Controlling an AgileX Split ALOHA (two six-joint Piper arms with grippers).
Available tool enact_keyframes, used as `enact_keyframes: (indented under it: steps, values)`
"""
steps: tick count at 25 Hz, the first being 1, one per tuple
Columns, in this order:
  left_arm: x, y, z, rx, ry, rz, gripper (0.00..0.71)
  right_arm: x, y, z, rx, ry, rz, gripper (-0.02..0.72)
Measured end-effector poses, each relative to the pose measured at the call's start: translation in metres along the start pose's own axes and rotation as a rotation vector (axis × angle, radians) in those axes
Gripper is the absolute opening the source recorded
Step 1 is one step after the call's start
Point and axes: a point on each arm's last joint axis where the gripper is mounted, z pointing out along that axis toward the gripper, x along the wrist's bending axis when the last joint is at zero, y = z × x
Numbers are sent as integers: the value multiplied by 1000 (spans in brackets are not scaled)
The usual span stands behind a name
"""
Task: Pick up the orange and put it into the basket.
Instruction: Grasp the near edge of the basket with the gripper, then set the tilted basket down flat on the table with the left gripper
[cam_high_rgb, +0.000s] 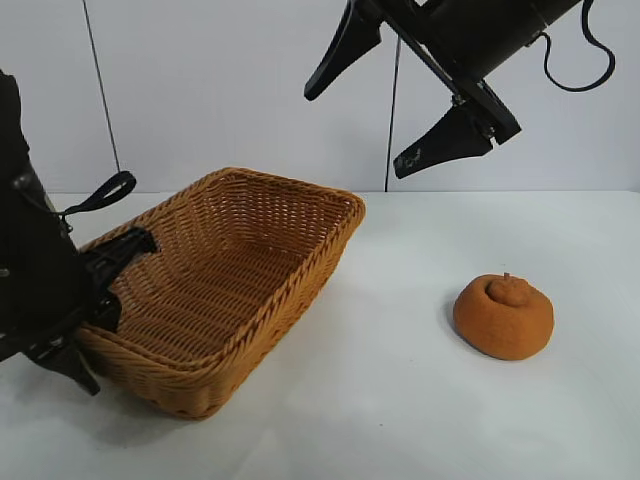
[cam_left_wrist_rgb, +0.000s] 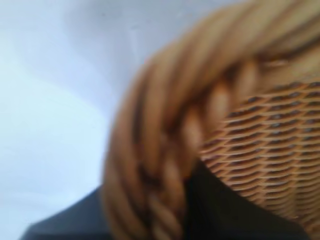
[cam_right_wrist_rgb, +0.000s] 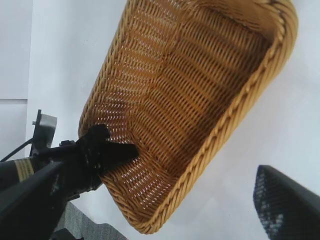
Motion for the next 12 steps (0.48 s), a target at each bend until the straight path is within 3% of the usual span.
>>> enact_keyframes:
  steps: [5, 12]
  values:
    - [-12, 9, -9, 18, -7, 15, 99, 0, 0, 0, 0, 0, 0, 694]
    - [-35, 44, -33, 35, -71, 100, 95, 0, 0, 0, 0, -1, -1, 694]
